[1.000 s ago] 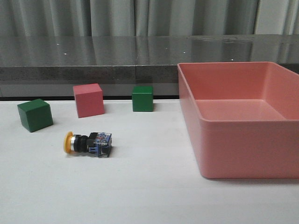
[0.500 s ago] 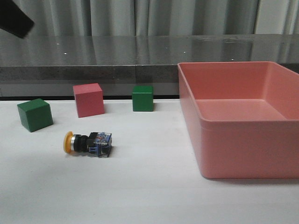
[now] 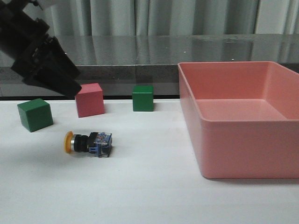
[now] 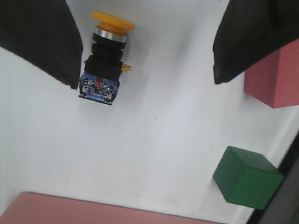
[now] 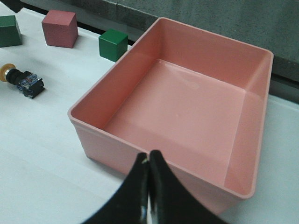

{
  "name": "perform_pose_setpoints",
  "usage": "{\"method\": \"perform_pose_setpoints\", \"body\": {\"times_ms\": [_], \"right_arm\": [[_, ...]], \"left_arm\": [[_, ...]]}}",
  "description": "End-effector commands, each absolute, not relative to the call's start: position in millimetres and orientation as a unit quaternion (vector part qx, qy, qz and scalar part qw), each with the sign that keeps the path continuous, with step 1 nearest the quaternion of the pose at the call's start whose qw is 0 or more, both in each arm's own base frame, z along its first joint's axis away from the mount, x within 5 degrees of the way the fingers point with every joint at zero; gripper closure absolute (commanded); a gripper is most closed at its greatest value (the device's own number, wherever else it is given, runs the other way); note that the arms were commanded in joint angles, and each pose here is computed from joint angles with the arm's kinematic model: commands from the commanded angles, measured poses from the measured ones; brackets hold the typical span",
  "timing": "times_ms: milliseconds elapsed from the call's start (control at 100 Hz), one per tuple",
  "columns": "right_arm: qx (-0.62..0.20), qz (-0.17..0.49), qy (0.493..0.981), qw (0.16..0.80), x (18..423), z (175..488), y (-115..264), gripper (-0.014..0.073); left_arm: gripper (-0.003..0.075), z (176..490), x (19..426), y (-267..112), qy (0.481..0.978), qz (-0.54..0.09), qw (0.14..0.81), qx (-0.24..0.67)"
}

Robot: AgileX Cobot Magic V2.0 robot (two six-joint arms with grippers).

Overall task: Place and stand button with both arms
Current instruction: 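Lower the left gripper toward the lying button's yellow cap, then grasp the button by its yellow cap with the left gripper and lift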

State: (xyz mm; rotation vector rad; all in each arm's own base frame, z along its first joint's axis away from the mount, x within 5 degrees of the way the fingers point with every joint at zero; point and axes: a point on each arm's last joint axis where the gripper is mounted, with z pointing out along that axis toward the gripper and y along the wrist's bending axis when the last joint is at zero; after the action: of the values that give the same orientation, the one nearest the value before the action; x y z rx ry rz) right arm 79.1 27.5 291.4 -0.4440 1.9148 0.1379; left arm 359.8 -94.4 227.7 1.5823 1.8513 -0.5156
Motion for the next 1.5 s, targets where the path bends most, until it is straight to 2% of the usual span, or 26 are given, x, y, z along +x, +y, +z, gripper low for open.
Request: {"method": "perform_pose_setpoints", "body": {"times_ms": [0,250,560,910,1080,1400,1490], "right_arm": [[-0.174,0.052,0.789,0.588,81.9,304.8,25.9,0.0657],[-0.174,0.052,0.788,0.588,82.0,304.9,25.9,0.0657],[-0.174,0.051,0.788,0.588,82.0,304.9,25.9,0.0657],[-0.174,0.051,0.788,0.588,82.0,305.0,25.8,0.0657],[-0.172,0.050,0.786,0.592,82.3,305.8,25.6,0.0657],[-0.170,0.049,0.782,0.597,82.8,306.9,25.3,0.0657],[-0.170,0.049,0.782,0.597,82.8,306.9,25.3,0.0657]], "left_arm": [[0.0164,241.9,362.5,-101.2,0.678,-0.204,0.353,0.611],[0.0164,213.9,368.3,-103.0,0.673,-0.227,0.326,0.624],[0.0207,196.3,369.1,-104.5,0.664,-0.251,0.306,0.634],[0.0211,173.9,368.2,-104.4,0.664,-0.268,0.280,0.639],[0.0275,162.7,362.0,-102.4,0.660,-0.260,0.275,0.649],[0.0281,152.7,361.8,-99.9,0.678,-0.234,0.285,0.636],[0.0344,152.5,361.9,-99.7,0.679,-0.232,0.285,0.636]]}}
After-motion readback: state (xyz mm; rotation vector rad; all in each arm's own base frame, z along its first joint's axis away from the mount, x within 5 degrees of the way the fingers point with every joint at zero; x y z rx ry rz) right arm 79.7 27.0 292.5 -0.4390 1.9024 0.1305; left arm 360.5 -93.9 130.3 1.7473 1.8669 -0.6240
